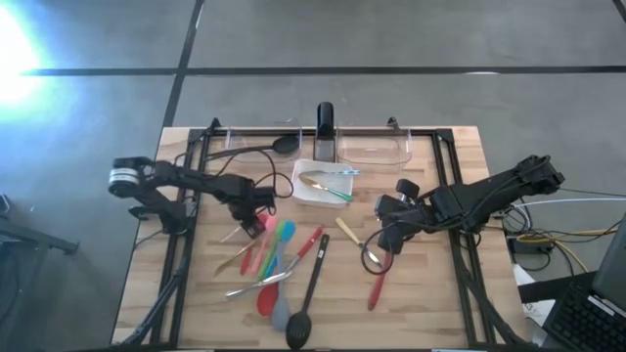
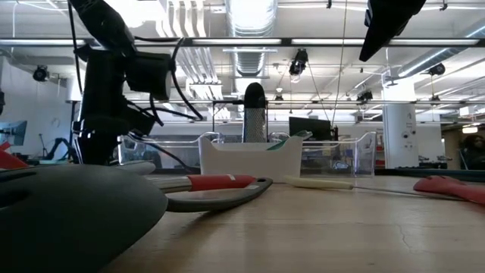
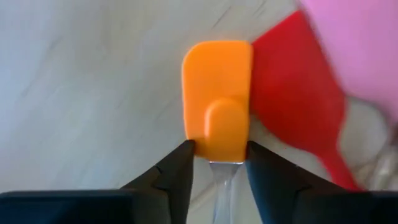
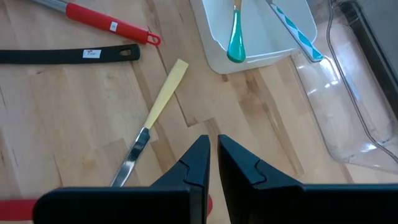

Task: Pick & Place Kitchen Items
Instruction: Put the orange spatula into the right transparent bin

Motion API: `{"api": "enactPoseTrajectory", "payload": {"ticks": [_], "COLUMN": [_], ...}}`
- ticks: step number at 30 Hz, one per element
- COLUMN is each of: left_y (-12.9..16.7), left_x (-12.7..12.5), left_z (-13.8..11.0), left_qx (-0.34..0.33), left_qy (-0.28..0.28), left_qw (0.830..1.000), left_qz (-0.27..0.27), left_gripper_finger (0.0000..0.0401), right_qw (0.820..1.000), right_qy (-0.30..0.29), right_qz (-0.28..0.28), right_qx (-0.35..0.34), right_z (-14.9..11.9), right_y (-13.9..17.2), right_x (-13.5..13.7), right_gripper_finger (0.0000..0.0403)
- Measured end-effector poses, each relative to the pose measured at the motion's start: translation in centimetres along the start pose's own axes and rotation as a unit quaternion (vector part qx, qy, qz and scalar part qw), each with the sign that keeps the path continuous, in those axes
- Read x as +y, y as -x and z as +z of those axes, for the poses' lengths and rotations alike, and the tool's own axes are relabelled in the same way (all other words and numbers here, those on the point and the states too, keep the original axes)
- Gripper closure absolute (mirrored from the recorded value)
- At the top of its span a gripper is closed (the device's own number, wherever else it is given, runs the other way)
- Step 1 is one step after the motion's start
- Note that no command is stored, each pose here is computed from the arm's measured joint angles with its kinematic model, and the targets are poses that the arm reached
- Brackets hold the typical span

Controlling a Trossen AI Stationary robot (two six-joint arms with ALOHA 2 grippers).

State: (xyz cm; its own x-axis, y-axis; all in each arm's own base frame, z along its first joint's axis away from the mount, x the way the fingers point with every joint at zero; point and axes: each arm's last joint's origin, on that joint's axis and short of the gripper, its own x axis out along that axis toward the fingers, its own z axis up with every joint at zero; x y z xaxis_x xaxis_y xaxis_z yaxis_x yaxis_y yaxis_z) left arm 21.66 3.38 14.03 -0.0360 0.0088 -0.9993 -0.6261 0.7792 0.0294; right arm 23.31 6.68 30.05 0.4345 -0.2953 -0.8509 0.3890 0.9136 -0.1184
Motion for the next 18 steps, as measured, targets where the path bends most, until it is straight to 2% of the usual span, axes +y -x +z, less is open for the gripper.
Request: {"api": "enactPoseTrajectory", "payload": {"ticks": [3,7,11,15,18], "left_y": [-0.38,-0.46,-0.35,-0.32,-0.31], "left_x": [0.16,0.08,-0.01,-0.04,-0.10], "left_z": [-0.18,0.07,0.31,0.50,0.66], "left_qx": [-0.002,-0.019,-0.030,-0.043,-0.052], "left_qy": [-0.003,-0.040,-0.102,-0.183,-0.222], "left_qw": [1.000,0.999,0.994,0.982,0.973], "left_qz": [0.006,0.006,0.011,0.024,0.028], "left_gripper_finger": [0.0219,0.0193,0.0178,0.0170,0.0169], "right_qw": [1.000,1.000,1.000,1.000,1.000], "right_qy": [0.001,0.001,0.001,0.000,0.000], "right_qz": [0.000,0.000,0.000,-0.001,0.000], "right_qx": [0.000,-0.001,-0.001,-0.002,-0.002], "right_z": [0.00,0.01,0.03,0.03,0.04], "right_y": [0.00,0.00,0.00,0.00,0.00], "right_x": [0.00,0.01,0.00,0.00,0.01], "right_gripper_finger": [0.0376,0.0376,0.0376,0.0376,0.0376]}}
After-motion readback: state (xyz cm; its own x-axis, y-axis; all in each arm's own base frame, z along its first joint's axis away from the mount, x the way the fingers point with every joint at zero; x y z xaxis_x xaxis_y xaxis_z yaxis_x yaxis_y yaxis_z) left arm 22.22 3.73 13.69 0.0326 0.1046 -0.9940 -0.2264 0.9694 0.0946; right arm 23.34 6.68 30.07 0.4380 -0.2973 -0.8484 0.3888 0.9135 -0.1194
